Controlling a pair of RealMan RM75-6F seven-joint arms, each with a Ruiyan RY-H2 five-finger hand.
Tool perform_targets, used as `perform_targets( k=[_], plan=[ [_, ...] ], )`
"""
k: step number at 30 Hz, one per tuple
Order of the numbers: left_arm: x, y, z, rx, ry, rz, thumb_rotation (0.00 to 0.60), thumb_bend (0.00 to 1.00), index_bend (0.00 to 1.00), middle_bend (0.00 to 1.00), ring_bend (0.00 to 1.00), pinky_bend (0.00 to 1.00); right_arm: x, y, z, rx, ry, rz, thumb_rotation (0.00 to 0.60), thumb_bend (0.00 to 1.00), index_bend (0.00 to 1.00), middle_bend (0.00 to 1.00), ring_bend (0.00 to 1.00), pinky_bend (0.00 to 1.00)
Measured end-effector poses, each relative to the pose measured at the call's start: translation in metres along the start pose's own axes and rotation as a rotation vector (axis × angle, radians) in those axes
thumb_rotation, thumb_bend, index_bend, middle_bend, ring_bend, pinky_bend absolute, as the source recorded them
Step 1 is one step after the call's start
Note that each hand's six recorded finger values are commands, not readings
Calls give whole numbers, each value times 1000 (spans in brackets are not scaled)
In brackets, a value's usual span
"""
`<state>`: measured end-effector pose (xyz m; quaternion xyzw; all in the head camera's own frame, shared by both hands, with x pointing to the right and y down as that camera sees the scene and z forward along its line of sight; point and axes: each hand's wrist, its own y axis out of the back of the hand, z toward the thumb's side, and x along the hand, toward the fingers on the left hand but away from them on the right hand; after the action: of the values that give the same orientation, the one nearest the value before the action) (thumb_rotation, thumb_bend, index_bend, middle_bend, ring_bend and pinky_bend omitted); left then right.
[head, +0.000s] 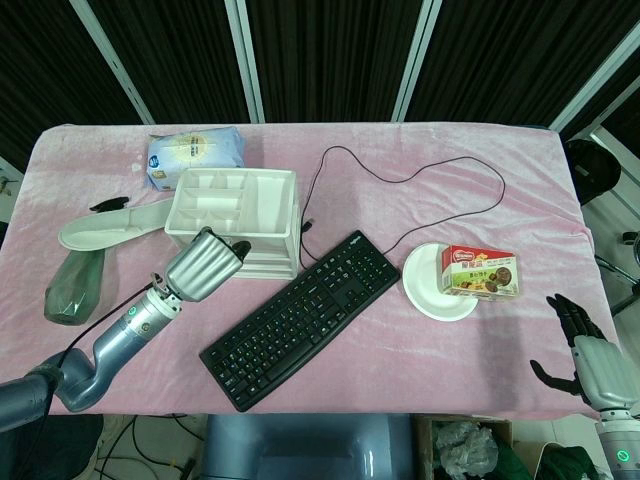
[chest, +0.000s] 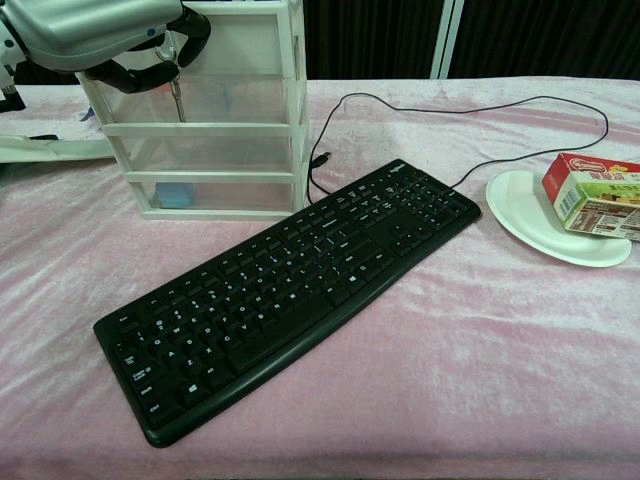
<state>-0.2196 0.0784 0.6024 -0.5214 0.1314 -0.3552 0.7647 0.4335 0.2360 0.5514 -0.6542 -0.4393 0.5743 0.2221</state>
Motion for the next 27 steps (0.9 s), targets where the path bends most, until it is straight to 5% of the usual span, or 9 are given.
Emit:
perform_targets(
  k=[13, 27],
  plan=[
    [0, 5, -6, 2, 46, 23, 600, 200, 485, 1000, 1000, 1000, 0, 0, 0, 1, -1, 2, 600, 238, 0, 0, 0, 144],
    [-5, 11, -11, -19, 82, 52, 600, 188, 482, 1000, 1000, 1000, 0, 0, 0, 2, -1, 2, 600, 237, 0, 0, 0, 144]
  ],
)
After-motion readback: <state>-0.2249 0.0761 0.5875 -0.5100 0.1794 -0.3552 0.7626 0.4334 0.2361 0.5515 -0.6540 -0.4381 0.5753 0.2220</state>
